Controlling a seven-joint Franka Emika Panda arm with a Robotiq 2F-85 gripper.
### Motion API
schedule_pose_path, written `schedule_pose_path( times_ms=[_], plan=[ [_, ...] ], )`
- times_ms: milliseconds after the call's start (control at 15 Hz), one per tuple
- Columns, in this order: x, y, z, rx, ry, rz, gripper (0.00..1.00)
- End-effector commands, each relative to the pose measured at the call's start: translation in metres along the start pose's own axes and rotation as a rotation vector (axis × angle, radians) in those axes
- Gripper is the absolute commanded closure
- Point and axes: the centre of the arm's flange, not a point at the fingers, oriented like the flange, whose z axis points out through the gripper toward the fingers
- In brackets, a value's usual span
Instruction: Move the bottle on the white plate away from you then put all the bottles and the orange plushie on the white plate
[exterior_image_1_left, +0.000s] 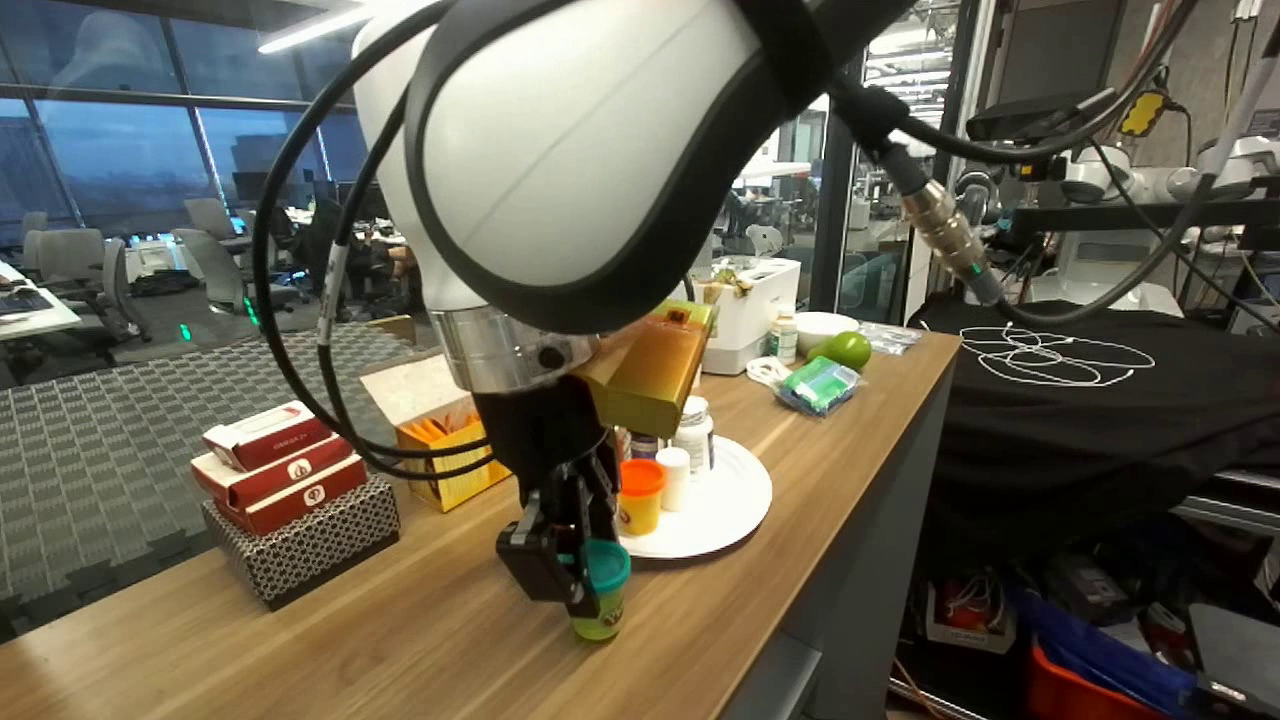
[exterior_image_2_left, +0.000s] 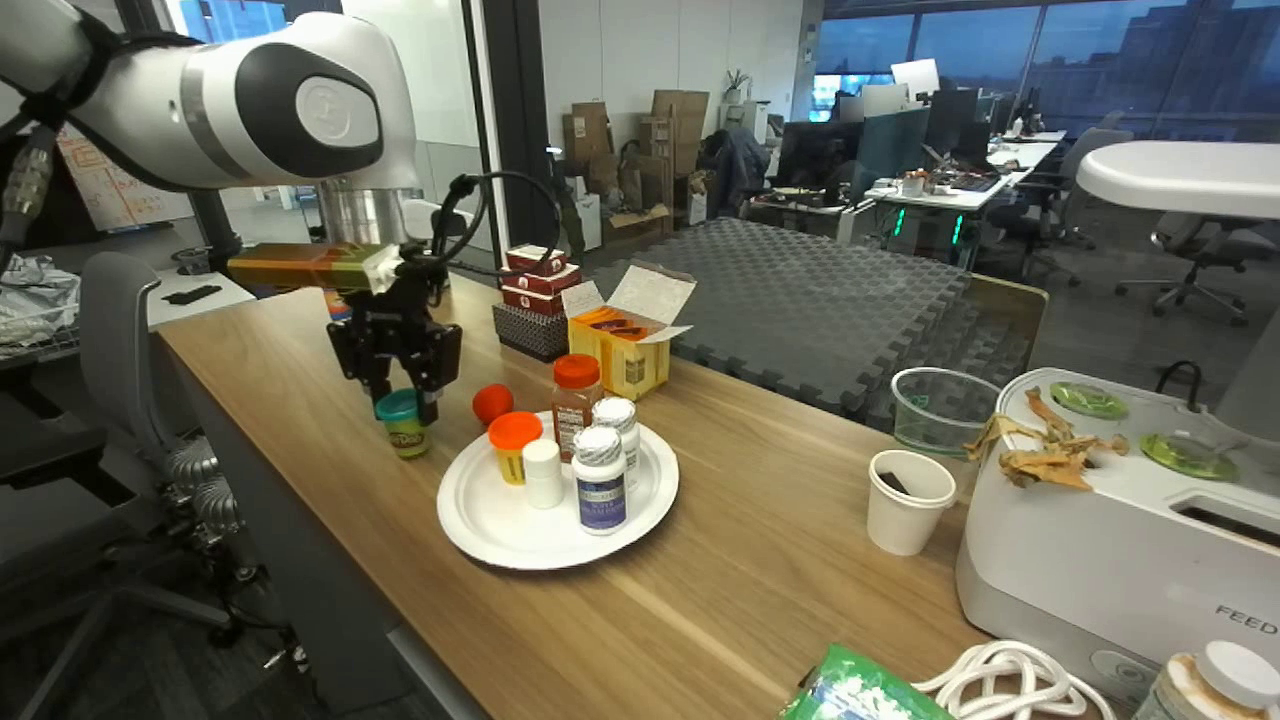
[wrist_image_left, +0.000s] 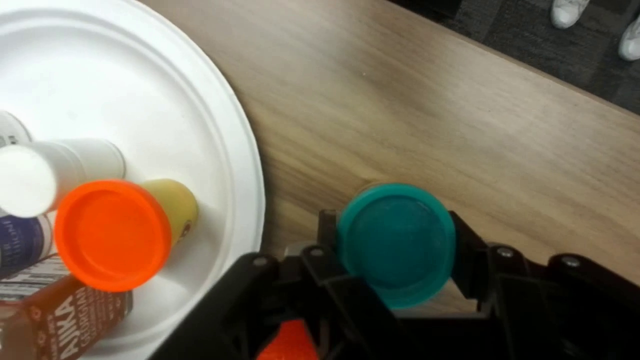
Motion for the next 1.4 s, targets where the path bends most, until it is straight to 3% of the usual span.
schedule_pose_path(
  times_ms=[0,400,733,1067,1333],
  plan=[
    [-0.024,0.008,-0.025,-0.020,0.000,0.087,0.72],
    [-0.060,0.029,-0.037,-0.053,-0.019,0.246,0.72],
    [-0.081,0.076,-0.024,-0.048,-0.002,0.400,0.72],
    [-0.072,0.132,-0.005,-0.040,0.016,0.497,0.72],
    [-0.068,0.153,0.010,-0.023,0.006,0.517,0.72]
  ],
)
